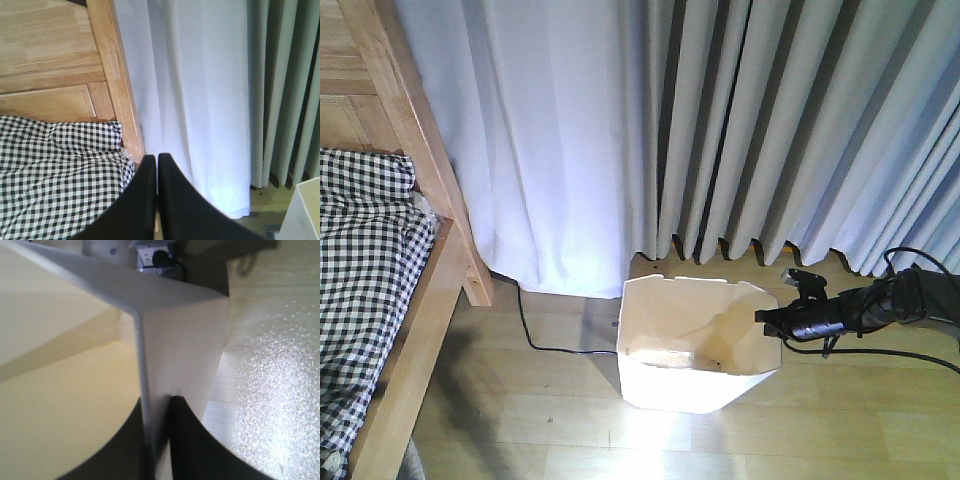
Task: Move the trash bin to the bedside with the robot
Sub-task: 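Lower the held bin onto the floor beside the bed, then open the right gripper to release the bin rim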
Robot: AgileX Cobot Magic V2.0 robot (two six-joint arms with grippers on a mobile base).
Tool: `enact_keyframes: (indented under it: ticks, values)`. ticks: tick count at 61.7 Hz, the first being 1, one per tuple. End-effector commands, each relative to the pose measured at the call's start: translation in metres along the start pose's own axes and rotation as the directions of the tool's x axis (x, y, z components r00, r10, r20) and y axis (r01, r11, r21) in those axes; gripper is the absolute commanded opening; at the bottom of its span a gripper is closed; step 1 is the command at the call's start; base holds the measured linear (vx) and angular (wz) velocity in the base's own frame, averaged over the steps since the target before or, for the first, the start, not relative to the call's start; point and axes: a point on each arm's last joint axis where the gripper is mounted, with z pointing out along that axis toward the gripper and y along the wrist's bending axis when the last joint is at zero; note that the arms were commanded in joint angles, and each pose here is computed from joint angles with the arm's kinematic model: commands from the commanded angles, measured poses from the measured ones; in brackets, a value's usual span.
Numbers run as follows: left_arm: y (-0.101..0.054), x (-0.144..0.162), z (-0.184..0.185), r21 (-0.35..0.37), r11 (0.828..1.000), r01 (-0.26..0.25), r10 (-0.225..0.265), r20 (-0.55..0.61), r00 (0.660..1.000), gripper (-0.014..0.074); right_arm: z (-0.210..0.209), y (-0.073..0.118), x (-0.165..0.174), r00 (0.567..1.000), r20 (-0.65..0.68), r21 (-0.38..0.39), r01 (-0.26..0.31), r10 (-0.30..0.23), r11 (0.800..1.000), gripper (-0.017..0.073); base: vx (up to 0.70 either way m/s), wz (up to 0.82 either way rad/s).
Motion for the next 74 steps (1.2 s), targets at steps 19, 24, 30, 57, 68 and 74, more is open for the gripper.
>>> enact_keyframes:
  ticks: [19, 24, 30, 57, 68, 74]
  values:
    - [-0.0016, 0.0023, 0.0017, 0.013, 1.000, 0.010, -0.011, 0.055, 0.998, -0.0006, -0.0191, 0.0218, -0.0356, 1.000, 0.007, -0.169, 0.004, -0.002, 0.986, 0.0013, 0.00, 0.00]
    - [-0.0016, 0.0023, 0.0017, 0.013, 1.000, 0.010, -0.011, 0.055, 0.998, -0.0006, -0.0180, 0.0213, -0.0342, 1.000, 0.004, -0.169, 0.003, -0.003, 0.986, 0.0032, 0.00, 0.00]
    - [-0.0016, 0.0023, 0.0017, 0.013, 1.000, 0.010, -0.011, 0.055, 0.998, -0.0006, -0.0181, 0.0215, -0.0341, 1.000, 0.003, -0.170, 0.004, -0.004, 0.985, 0.0071, 0.00, 0.00]
    - [-0.0016, 0.0023, 0.0017, 0.013, 1.000, 0.010, -0.011, 0.055, 0.998, -0.0006, -0.0185, 0.0174, -0.0360, 1.000, 0.020, -0.137, 0.006, -0.003, 0.991, 0.0342, 0.00, 0.00]
    - [-0.0016, 0.0023, 0.0017, 0.013, 1.000, 0.010, -0.011, 0.055, 0.998, -0.0006, -0.0203, 0.0176, -0.0386, 0.999, 0.030, -0.134, 0.024, -0.020, 0.991, 0.0349, 0.00, 0.00]
    - [-0.0016, 0.0023, 0.0017, 0.013, 1.000, 0.010, -0.011, 0.055, 0.998, -0.0006, -0.0233, 0.0185, -0.0418, 0.999, 0.036, -0.136, 0.027, -0.022, 0.990, 0.0349, 0.00, 0.00]
